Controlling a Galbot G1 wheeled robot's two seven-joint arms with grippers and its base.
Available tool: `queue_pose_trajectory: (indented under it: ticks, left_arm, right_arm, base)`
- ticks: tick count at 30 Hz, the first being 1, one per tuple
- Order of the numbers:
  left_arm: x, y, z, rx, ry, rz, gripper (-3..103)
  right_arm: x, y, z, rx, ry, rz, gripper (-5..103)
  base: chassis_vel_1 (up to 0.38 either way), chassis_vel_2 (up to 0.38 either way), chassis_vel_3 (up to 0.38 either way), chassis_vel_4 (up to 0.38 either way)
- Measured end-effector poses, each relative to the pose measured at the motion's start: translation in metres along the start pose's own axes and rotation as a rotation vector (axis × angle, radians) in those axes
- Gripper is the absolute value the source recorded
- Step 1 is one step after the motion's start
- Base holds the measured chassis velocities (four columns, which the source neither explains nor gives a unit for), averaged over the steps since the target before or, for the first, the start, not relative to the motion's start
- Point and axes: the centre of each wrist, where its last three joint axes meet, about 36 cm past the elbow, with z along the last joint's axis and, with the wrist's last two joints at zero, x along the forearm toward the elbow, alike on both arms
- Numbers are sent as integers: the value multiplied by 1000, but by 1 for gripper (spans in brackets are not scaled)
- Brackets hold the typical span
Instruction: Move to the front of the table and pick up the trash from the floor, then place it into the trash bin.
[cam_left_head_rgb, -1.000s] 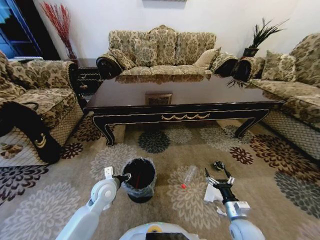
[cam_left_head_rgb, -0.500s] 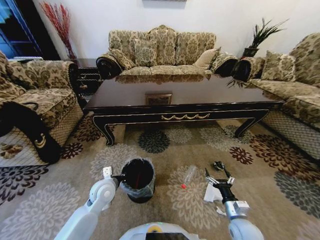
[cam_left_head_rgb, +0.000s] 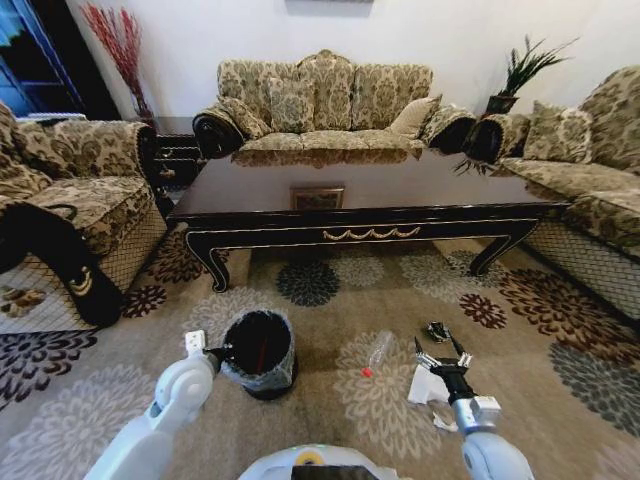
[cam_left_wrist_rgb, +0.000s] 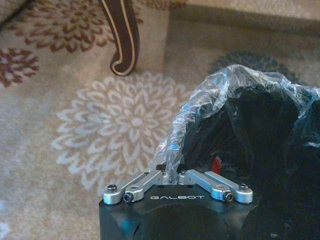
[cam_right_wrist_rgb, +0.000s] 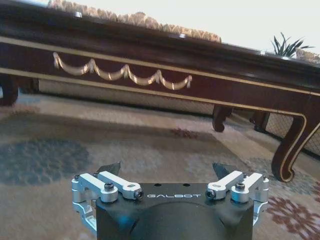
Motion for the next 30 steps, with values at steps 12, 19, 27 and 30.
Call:
queue_pose_trajectory:
  ticks: [12,19,27,30]
  left_arm:
    - [9,28,4,76,-9,-10,3]
    - [9,35,8,98,-3,-24,3]
    - [9,36,8,114,-4,-18,3]
    - [11,34,9,113,-7,-11,3]
  right_arm:
    - [16,-71,75,93,214,42,103]
    - [47,-90,104,117,314,19,98]
    - [80,-124,119,164,400,-77,97]
    - [89,-141,121,205,425,-136,97]
  base:
    - [0,0,0,0]
    - [0,0,0,0]
    - [0,0,0,0]
    - [0,0,0,0]
